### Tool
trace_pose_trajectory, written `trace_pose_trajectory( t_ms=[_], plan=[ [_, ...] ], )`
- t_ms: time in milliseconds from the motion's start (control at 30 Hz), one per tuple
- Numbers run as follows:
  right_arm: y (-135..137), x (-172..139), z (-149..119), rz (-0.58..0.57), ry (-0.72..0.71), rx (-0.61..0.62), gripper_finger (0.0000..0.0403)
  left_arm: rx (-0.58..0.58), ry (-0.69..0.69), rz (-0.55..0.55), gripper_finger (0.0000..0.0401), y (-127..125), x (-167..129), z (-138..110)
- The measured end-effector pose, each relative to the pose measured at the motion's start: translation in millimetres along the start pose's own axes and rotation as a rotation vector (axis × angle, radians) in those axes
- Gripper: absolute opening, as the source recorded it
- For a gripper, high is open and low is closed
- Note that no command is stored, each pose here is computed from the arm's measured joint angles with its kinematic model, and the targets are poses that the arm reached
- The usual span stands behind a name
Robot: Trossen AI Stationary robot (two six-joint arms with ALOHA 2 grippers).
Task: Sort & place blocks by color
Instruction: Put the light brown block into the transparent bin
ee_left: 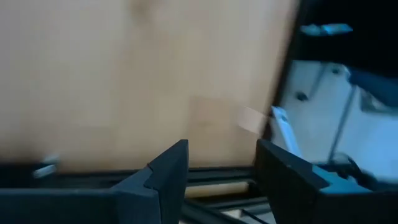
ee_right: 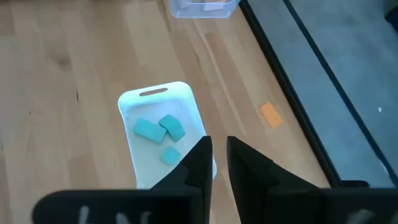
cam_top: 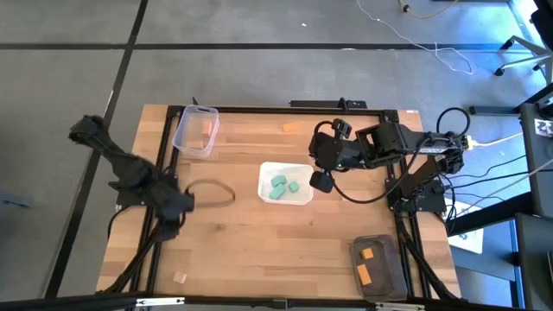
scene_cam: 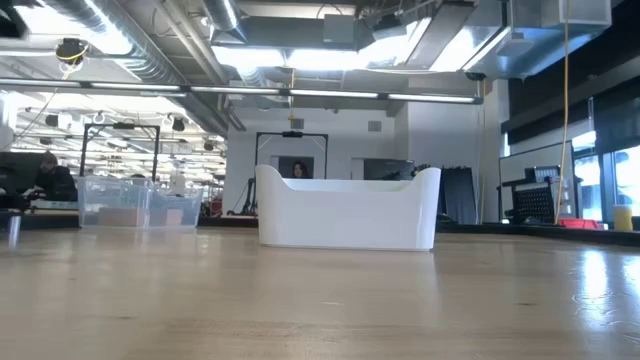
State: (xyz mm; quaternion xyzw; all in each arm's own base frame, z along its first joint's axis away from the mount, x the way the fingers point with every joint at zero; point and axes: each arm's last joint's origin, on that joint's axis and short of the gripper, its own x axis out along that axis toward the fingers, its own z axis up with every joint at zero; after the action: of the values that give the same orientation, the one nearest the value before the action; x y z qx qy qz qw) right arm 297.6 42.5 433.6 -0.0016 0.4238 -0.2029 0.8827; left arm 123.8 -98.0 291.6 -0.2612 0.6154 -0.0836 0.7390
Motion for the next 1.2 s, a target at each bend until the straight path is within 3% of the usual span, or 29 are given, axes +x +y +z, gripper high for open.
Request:
trace_pose_trajectory(
  t_ms=[133, 367, 500, 633, 1200],
  plan=[
    [0.0, 0.0, 0.1, -0.001, -0.001, -0.045, 0.0051, 0.109, 0.005, -0.064, 0.018, -33.2, 23.2, -11.1],
    [0.0, 0.0, 0.1, -0.001, -0.001, -0.119, 0.0051, 0.162, -0.01, -0.1, 0.018, -77.4, 80.3, -21.2],
    [0.0, 0.0, 0.1, -0.002, -0.002, -0.126, 0.0051, 0.189, 0.093, -0.054, 0.018, -86.6, 119.1, -30.8],
    [0.0, 0.0, 0.1, -0.002, -0.002, -0.126, 0.0051, 0.14, 0.174, 0.031, 0.018, -85.9, 147.8, -40.6],
    [0.5, 0.0, 1.5, 0.002, -0.015, -0.112, 0.0051, 0.299, 0.078, 0.105, 0.018, -84.6, 157.3, -46.0]
  ],
)
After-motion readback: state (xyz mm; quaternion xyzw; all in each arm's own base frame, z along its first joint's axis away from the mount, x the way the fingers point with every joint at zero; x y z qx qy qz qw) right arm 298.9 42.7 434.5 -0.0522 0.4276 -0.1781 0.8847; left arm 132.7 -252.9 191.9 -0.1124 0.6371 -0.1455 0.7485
